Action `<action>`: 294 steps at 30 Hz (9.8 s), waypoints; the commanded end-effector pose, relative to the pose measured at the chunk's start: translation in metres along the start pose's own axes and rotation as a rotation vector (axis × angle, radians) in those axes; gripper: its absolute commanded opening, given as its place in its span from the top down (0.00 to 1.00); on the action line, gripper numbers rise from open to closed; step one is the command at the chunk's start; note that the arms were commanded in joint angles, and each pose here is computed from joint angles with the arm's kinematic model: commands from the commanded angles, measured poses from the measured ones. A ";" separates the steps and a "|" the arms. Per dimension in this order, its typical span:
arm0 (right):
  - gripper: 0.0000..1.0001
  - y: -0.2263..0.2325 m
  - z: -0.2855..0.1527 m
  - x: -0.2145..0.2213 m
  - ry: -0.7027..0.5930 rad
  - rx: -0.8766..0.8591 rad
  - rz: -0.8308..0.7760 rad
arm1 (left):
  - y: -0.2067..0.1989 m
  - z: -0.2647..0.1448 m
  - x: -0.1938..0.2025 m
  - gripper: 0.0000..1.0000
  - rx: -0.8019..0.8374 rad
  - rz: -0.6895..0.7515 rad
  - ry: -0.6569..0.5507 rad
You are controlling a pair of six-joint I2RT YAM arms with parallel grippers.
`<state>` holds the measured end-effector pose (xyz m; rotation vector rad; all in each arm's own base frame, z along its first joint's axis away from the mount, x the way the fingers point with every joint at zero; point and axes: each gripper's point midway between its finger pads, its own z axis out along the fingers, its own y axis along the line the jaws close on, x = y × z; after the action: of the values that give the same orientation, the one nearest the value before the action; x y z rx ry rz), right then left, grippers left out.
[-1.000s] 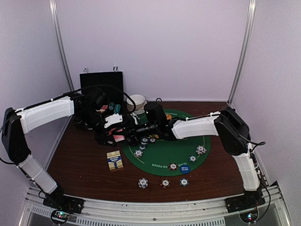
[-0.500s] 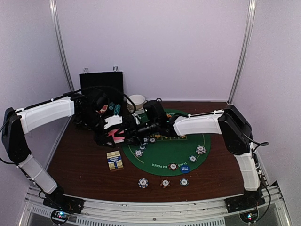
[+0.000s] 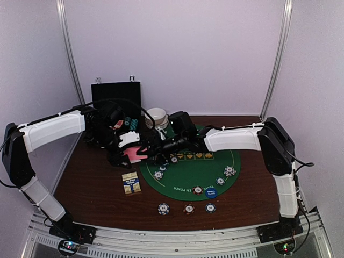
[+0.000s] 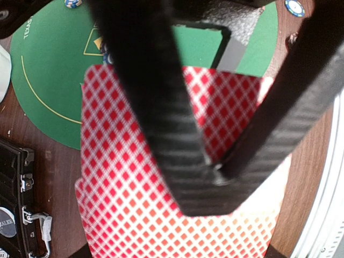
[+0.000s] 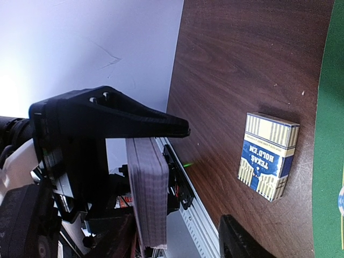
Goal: Distribute texas hold em gaming equipment
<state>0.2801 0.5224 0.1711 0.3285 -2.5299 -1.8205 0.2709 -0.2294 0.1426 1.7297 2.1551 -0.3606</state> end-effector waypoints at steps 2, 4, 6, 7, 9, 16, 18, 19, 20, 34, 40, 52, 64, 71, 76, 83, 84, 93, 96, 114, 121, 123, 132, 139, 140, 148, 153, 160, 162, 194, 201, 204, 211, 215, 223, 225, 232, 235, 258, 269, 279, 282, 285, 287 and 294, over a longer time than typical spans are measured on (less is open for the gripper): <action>0.47 0.025 -0.018 0.002 -0.019 -0.029 -0.029 | 0.005 -0.007 -0.006 0.92 -0.043 0.019 -0.027; 0.49 0.027 -0.020 0.002 -0.021 -0.035 -0.030 | 0.005 -0.007 -0.005 0.93 -0.044 0.016 -0.025; 0.53 0.027 -0.019 0.002 -0.020 -0.041 -0.020 | 0.005 -0.006 -0.005 0.93 -0.042 0.014 -0.021; 0.55 0.027 -0.019 0.002 -0.020 -0.048 -0.016 | 0.006 -0.006 -0.004 0.93 -0.044 0.014 -0.019; 0.58 0.030 -0.019 0.001 -0.023 -0.062 -0.013 | 0.006 -0.005 -0.003 0.93 -0.046 0.013 -0.012; 0.71 0.035 -0.017 -0.002 -0.022 -0.094 -0.005 | 0.007 -0.002 -0.002 0.93 -0.045 0.007 -0.004; 0.77 0.036 -0.016 -0.002 -0.022 -0.101 -0.002 | 0.007 -0.001 0.000 0.93 -0.046 0.005 0.003; 0.81 0.036 -0.016 -0.002 -0.021 -0.101 -0.003 | 0.007 -0.001 0.001 0.93 -0.046 0.005 0.005; 0.84 0.035 -0.016 -0.002 -0.020 -0.099 -0.002 | 0.007 -0.001 0.002 0.94 -0.047 0.005 0.008; 1.00 0.026 -0.047 -0.018 -0.065 -0.070 -0.001 | 0.007 -0.003 0.012 0.98 -0.066 -0.010 0.038; 1.00 0.017 -0.077 -0.039 -0.117 -0.043 -0.003 | 0.012 -0.006 0.022 0.99 -0.086 -0.032 0.054; 1.00 -0.046 -0.114 -0.100 -0.194 0.149 0.015 | 0.009 -0.016 0.022 1.00 -0.084 -0.055 0.034; 1.00 -0.117 -0.077 -0.152 -0.195 0.305 0.017 | 0.005 -0.016 0.022 1.00 -0.070 -0.063 0.030; 1.00 -0.138 -0.065 -0.174 -0.232 0.323 0.011 | 0.004 -0.014 0.024 1.00 -0.060 -0.067 0.033; 0.95 -0.149 -0.056 -0.181 -0.244 0.301 0.035 | 0.004 -0.013 0.024 1.00 -0.056 -0.067 0.036; 0.60 -0.154 -0.061 -0.179 -0.239 0.352 0.014 | 0.004 -0.012 0.021 1.00 -0.050 -0.069 0.029; 0.55 -0.153 -0.063 -0.178 -0.238 0.369 0.008 | 0.005 -0.012 0.021 1.00 -0.049 -0.069 0.029; 0.26 -0.127 -0.101 -0.167 -0.259 0.511 -0.085 | 0.007 -0.012 0.017 1.00 -0.039 -0.080 0.026; 0.23 -0.108 -0.112 -0.159 -0.278 0.508 -0.114 | 0.008 -0.013 0.015 1.00 -0.043 -0.083 0.024; 0.15 0.024 -0.043 -0.024 -0.155 0.007 -0.163 | 0.014 -0.016 -0.006 1.00 -0.009 -0.151 -0.025; 0.15 0.036 -0.028 -0.012 -0.122 -0.059 -0.158 | 0.014 -0.019 -0.009 1.00 -0.004 -0.156 -0.032; 0.16 0.038 -0.023 -0.009 -0.113 -0.068 -0.160 | 0.014 -0.019 -0.009 1.00 -0.004 -0.156 -0.031; 0.17 0.041 -0.012 -0.006 -0.091 -0.093 -0.156 | 0.013 -0.020 -0.008 1.00 -0.006 -0.155 -0.028; 0.18 0.044 0.004 -0.008 -0.070 -0.100 -0.161 | 0.013 -0.022 -0.010 1.00 -0.003 -0.154 -0.034; 0.18 0.044 0.007 -0.008 -0.065 -0.100 -0.161 | 0.013 -0.023 -0.010 1.00 -0.003 -0.154 -0.036; 0.20 0.041 0.022 -0.008 -0.045 -0.083 -0.163 | 0.012 -0.026 -0.013 1.00 0.005 -0.158 -0.044; 0.20 0.038 0.021 -0.007 -0.048 -0.077 -0.162 | 0.011 -0.028 -0.015 1.00 0.008 -0.159 -0.051; 0.22 0.029 0.022 -0.005 -0.052 -0.064 -0.150 | 0.012 -0.031 -0.020 1.00 0.016 -0.167 -0.065; 0.23 0.026 0.021 -0.005 -0.055 -0.057 -0.144 | 0.012 -0.032 -0.022 1.00 0.018 -0.170 -0.072; 0.26 0.021 0.039 -0.031 -0.062 -0.166 0.039 | 0.009 -0.027 -0.014 1.00 0.018 -0.137 -0.043; 0.30 -0.007 0.025 -0.037 -0.078 -0.067 0.052 | 0.009 -0.028 -0.012 1.00 0.010 -0.124 -0.036; 0.32 -0.014 0.016 -0.035 -0.079 -0.028 0.041 | 0.009 -0.027 -0.012 1.00 0.011 -0.125 -0.036; 0.38 -0.007 0.002 -0.028 -0.072 -0.010 0.008 | 0.010 -0.027 -0.012 1.00 0.008 -0.125 -0.036; 0.41 0.015 -0.008 -0.028 -0.080 -0.047 -0.023 | 0.011 -0.026 -0.011 1.00 0.006 -0.127 -0.032; 0.49 0.043 -0.019 -0.024 -0.074 -0.109 -0.041 | 0.012 -0.024 -0.009 1.00 0.001 -0.131 -0.021; 0.52 0.045 -0.020 -0.022 -0.075 -0.128 -0.033 | 0.013 -0.023 -0.008 1.00 -0.001 -0.133 -0.018; 0.67 0.048 -0.023 -0.019 -0.073 -0.145 -0.022 | 0.013 -0.022 -0.006 1.00 -0.005 -0.134 -0.009; 0.71 0.047 -0.027 -0.018 -0.075 -0.135 -0.025 | 0.013 -0.021 -0.005 1.00 -0.003 -0.135 -0.006; 1.00 0.031 -0.093 -0.039 -0.165 -0.088 0.013 | 0.015 -0.019 0.002 1.00 -0.022 -0.138 0.022; 1.00 -0.070 -0.203 -0.121 -0.337 0.264 0.004 | 0.012 -0.021 0.005 1.00 -0.019 -0.136 0.034; 1.00 -0.164 -0.252 -0.183 -0.401 0.558 0.027 | 0.009 -0.024 0.004 1.00 -0.008 -0.136 0.027; 1.00 -0.183 -0.252 -0.193 -0.408 0.591 0.037 | 0.008 -0.025 0.004 1.00 -0.004 -0.133 0.028; 1.00 -0.191 -0.255 -0.202 -0.427 0.607 0.035 | 0.007 -0.026 0.004 1.00 -0.004 -0.131 0.027; 0.97 -0.194 -0.258 -0.206 -0.439 0.616 0.035 | 0.007 -0.025 0.005 1.00 -0.002 -0.132 0.027; 0.62 -0.197 -0.272 -0.208 -0.444 0.710 0.007 | 0.005 -0.025 0.006 1.00 0.002 -0.129 0.029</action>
<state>0.5424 0.2593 0.0836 -0.1317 -3.3106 -1.1082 0.2774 -0.2113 0.1547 1.5961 2.3304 -0.3530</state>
